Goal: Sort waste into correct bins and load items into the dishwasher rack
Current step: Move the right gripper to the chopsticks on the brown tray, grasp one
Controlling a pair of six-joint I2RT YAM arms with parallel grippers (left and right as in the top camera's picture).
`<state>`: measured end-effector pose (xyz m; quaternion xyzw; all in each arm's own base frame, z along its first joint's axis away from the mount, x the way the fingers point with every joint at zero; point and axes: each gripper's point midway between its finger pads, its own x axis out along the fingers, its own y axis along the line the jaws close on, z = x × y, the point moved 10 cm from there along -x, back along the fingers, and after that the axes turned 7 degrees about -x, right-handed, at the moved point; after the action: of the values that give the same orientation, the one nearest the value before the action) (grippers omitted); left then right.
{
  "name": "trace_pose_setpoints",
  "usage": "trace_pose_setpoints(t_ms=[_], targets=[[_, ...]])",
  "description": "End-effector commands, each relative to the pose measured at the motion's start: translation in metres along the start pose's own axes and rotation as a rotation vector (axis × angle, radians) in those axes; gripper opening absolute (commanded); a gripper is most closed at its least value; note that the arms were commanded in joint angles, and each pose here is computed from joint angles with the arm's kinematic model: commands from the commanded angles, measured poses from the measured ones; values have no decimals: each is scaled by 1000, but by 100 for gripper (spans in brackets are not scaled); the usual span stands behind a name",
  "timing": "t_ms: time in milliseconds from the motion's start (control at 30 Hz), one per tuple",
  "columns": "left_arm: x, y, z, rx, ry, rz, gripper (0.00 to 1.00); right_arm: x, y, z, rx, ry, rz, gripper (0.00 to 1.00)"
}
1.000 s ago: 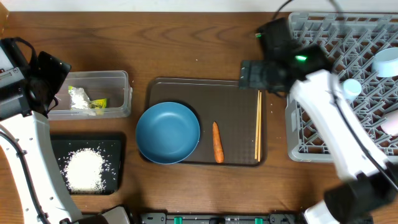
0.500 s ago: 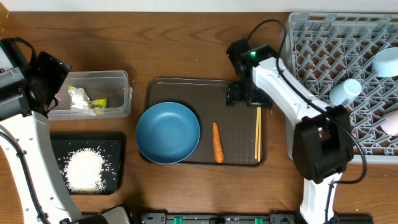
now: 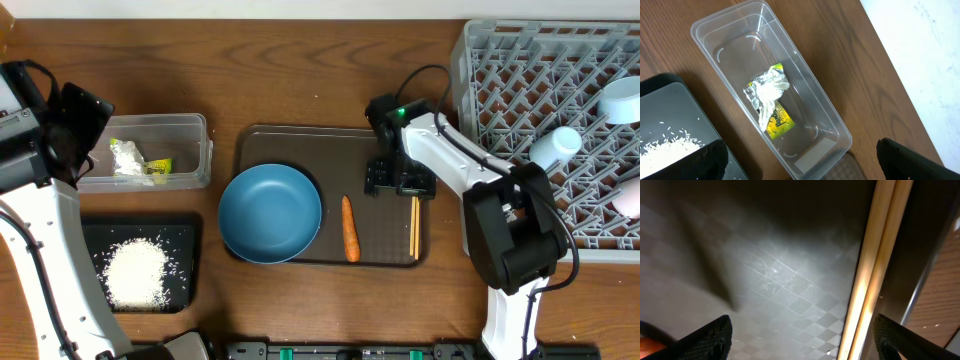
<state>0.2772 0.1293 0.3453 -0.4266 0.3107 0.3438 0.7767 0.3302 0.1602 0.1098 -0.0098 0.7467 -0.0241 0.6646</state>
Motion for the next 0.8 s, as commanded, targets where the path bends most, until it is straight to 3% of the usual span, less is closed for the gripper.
trace_pose_setpoints(t_ms=[0,767], targets=[[1,1,0,-10,-7,11,98,6,5,-5,-3,17,-3,89],[1,1,0,-10,-7,11,98,12,13,-10,-23,-4,-27,93]])
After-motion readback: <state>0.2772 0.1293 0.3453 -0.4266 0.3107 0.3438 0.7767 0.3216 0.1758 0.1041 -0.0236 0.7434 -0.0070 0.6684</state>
